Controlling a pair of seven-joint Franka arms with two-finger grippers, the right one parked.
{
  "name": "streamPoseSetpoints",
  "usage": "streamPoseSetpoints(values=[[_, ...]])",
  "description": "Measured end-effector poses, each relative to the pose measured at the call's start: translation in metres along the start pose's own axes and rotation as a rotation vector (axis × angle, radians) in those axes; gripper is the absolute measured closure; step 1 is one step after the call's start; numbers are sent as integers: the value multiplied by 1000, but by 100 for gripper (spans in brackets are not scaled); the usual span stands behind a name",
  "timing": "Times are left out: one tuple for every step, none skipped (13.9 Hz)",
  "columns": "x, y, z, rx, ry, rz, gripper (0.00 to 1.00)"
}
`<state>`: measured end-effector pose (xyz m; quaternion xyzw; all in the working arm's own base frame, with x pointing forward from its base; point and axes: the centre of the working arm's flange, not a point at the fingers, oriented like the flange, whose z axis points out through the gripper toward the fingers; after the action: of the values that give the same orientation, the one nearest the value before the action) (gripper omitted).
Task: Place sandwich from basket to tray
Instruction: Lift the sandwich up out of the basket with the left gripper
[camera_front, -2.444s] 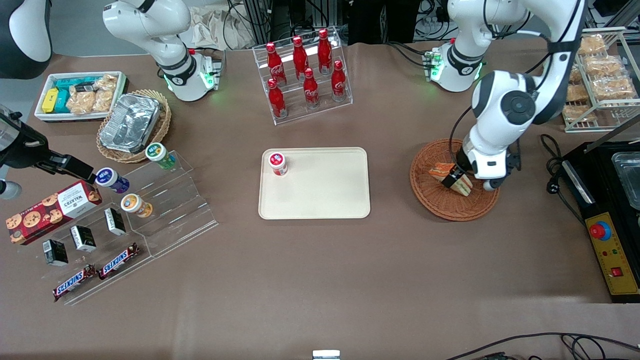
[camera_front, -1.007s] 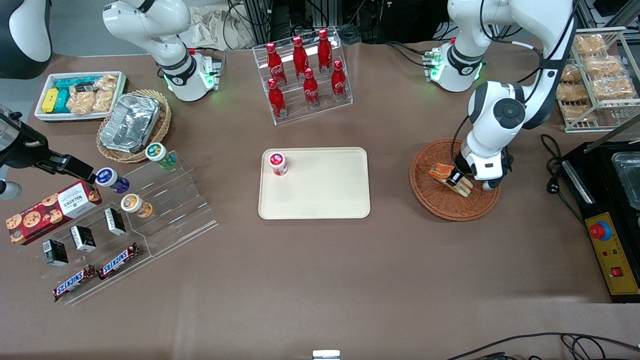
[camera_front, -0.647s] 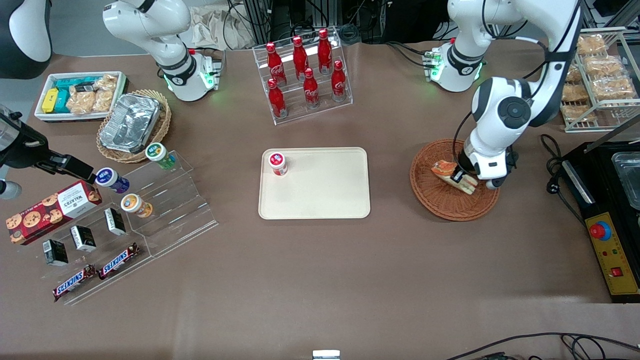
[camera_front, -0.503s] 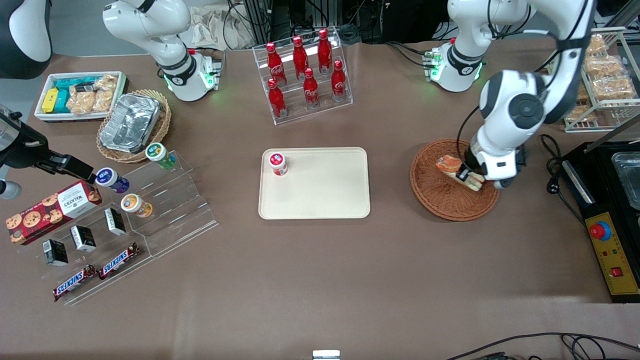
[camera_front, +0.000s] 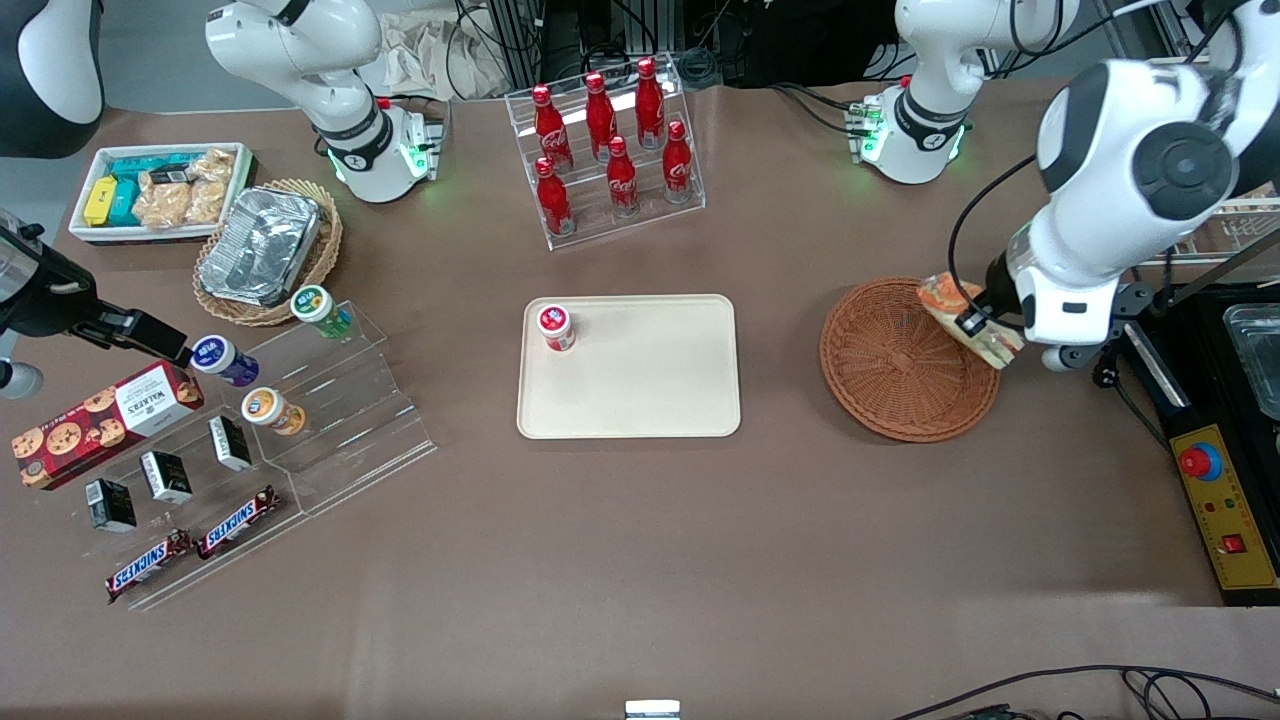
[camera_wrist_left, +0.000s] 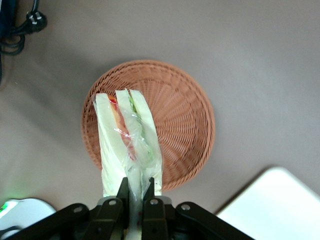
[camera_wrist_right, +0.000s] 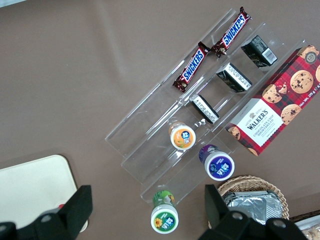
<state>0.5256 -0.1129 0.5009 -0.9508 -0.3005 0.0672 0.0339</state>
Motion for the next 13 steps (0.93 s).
streamPoseSetpoints(values=[[-2,0,-12,-7,-9,47,86],[-3,0,-22,-15,-9,83,86],[-3,0,-27,-20,-8,107,86],[-3,0,-29,-22,-8,118,86],[-3,1,-29,-23,-9,124,86],[-4,1,-29,-25,-9,126,86],[-4,1,-30,-27,-8,129,86],[-5,2,-31,-28,-6,132,86],[-6,3,-32,-30,-5,135,86],[-8,5,-32,-32,-7,138,86],[-11,7,-32,-35,-11,144,86],[-15,11,-32,-37,-14,155,86],[-22,18,-31,-37,-16,174,86]])
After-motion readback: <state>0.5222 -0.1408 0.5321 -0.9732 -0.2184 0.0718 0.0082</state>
